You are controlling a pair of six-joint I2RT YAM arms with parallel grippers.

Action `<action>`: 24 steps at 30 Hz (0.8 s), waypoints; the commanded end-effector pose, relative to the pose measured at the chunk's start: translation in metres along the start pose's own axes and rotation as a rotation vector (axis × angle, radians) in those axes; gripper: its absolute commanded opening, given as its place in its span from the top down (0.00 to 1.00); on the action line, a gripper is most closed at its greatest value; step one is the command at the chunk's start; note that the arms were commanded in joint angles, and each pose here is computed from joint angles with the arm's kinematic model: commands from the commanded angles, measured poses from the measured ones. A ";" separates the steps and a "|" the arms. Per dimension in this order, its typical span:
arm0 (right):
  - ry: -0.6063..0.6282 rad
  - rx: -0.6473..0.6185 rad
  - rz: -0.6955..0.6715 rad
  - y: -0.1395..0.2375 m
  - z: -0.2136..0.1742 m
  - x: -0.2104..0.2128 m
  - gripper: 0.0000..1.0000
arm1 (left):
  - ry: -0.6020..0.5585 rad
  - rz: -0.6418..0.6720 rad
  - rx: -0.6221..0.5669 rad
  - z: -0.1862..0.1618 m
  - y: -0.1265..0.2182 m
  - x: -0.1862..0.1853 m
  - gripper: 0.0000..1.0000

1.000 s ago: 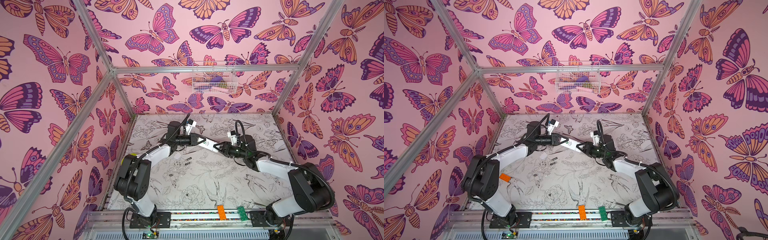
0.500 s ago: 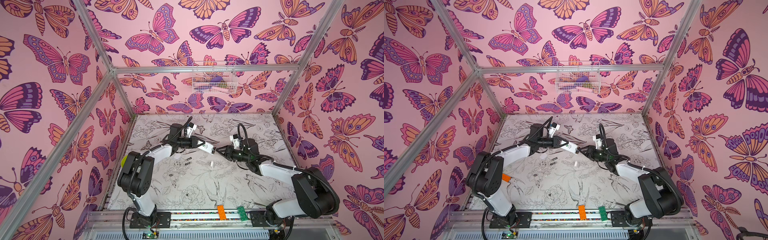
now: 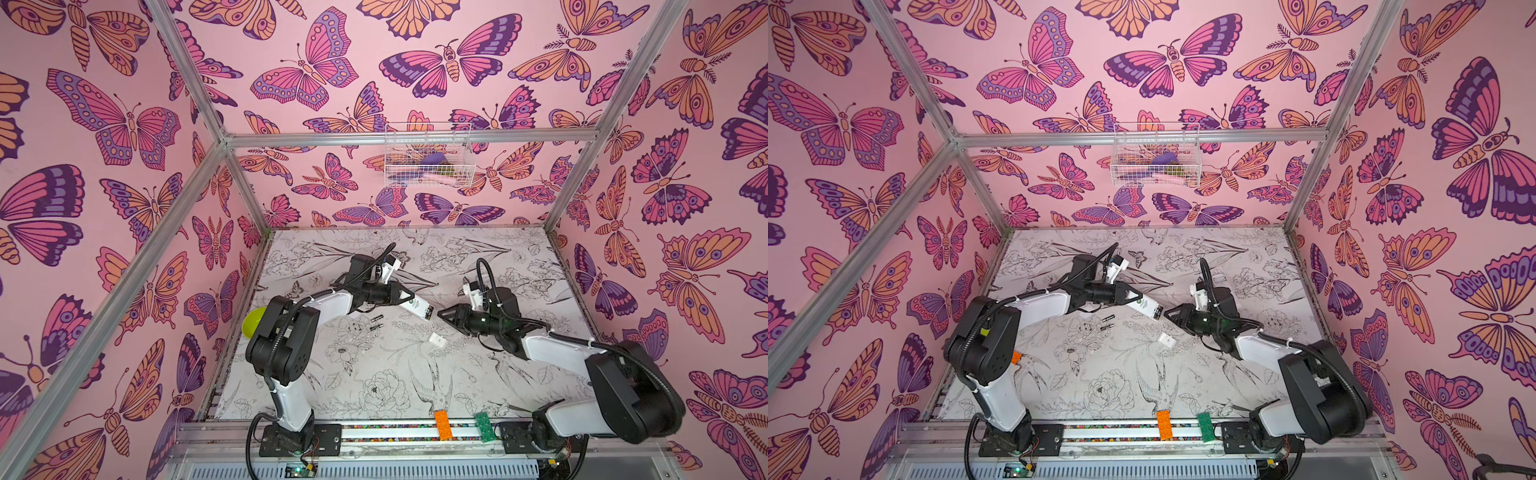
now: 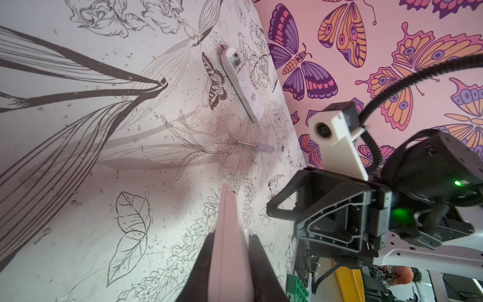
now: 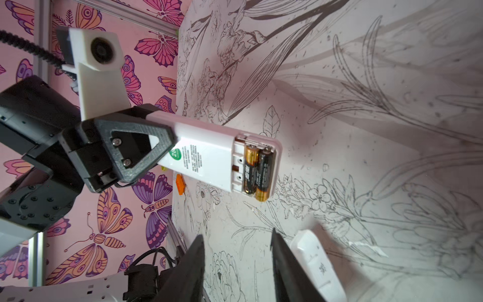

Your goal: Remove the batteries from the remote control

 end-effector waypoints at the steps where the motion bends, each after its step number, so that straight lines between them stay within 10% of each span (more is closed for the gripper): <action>1: 0.054 -0.025 -0.098 0.014 -0.002 -0.002 0.58 | 0.025 -0.014 0.022 0.001 -0.010 0.010 1.00; 11: 0.098 -0.043 -0.409 0.042 -0.024 -0.019 0.58 | 0.117 -0.003 0.067 -0.009 -0.023 0.027 1.00; 24: 0.087 -0.105 -0.580 0.033 -0.035 -0.018 0.62 | 0.128 0.117 0.101 -0.015 -0.019 0.035 0.60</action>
Point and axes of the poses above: each gripper's point midway between its finger pads, its own y axis back along the fingers, its own x axis along the line the jaws close on, z = x × y, the point moved 9 cm from there along y, back along the fingers, and after that the axes turned 13 degrees about -y, right-handed, at the moved point
